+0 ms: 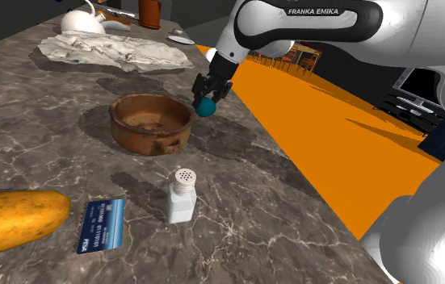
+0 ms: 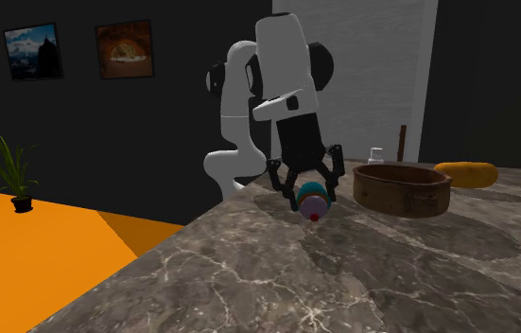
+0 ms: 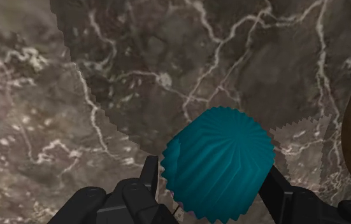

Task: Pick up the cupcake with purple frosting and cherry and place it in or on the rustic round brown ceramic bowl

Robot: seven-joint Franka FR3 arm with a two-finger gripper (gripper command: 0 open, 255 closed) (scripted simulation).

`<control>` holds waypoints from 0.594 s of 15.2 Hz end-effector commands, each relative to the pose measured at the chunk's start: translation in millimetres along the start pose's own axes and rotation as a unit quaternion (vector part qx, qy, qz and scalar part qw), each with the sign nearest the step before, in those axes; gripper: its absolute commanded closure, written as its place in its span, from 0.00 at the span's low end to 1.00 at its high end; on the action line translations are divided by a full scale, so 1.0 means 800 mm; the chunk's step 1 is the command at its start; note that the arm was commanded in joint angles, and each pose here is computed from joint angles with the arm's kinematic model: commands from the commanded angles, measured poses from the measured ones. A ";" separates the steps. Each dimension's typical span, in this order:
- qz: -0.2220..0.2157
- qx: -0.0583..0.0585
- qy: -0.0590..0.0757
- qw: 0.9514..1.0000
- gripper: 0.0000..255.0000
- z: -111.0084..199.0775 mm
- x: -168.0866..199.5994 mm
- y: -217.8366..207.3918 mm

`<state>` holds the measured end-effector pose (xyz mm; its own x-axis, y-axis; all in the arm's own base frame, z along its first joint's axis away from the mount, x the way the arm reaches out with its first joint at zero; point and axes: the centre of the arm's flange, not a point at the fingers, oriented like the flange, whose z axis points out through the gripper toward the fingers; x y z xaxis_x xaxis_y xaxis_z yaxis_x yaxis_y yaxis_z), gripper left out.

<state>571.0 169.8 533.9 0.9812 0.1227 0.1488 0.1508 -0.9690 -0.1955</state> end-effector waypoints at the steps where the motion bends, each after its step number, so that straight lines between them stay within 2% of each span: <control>1: 0.000 0.000 0.000 1.000 1.00 0.000 0.000 0.000; 7: 0.000 0.000 0.000 1.000 1.00 0.000 0.000 0.000; 9: 0.000 0.000 0.000 1.000 1.00 -0.013 0.002 -0.002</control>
<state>571.6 169.7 540.7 0.9813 0.1227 0.1485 0.1508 -0.9691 -0.1955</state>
